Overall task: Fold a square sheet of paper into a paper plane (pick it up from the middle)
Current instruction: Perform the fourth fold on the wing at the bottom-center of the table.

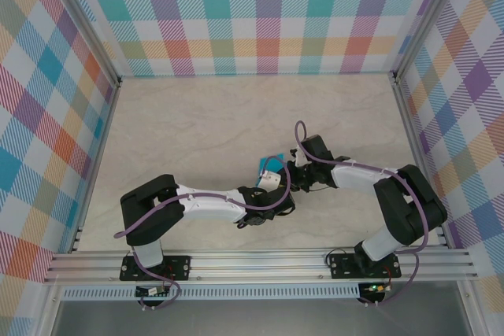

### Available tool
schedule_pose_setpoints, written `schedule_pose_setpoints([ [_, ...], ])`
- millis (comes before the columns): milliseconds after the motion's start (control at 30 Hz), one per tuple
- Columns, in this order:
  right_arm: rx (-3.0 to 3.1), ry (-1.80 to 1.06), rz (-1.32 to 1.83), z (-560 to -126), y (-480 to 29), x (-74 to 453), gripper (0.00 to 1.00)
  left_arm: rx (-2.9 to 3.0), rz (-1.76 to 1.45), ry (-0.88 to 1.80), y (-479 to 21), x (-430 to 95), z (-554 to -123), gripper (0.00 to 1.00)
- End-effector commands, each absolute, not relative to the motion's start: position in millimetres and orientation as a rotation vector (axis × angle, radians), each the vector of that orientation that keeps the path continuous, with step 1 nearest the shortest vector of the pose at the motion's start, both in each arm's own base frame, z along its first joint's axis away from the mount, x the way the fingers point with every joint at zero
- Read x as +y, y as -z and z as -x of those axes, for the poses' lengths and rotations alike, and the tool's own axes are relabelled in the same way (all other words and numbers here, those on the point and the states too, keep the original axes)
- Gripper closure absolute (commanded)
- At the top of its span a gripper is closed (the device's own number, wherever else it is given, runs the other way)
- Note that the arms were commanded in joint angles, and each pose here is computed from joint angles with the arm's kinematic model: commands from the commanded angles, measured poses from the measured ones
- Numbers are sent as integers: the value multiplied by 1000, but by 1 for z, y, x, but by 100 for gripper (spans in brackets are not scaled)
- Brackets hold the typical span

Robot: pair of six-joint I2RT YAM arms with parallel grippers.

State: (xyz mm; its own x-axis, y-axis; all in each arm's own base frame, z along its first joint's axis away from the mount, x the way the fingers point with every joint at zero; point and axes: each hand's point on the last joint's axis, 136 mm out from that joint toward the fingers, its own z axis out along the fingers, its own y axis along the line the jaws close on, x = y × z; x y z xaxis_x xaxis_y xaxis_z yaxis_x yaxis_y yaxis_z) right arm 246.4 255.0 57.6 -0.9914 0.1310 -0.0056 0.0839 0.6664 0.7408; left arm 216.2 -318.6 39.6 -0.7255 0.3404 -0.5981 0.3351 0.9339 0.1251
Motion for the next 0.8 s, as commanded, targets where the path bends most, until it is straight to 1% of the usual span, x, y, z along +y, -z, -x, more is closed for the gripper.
schedule_pose_setpoints([
  [0,2804,-1257,-161,-250,-68,260,84,2437,-469,-38,-35,-315,-214,91],
  [267,2808,-1254,-165,-252,-68,261,82,2448,-455,-7,-30,-316,-211,93],
  [367,2804,-1224,-172,-252,-69,257,78,2456,-441,26,-29,-315,-209,94],
  [600,2753,-1104,-160,-250,-87,239,68,2462,-379,246,-31,-320,-209,95],
  [767,2689,-1038,-163,-247,-100,224,61,2472,-329,487,-33,-319,-207,95],
])
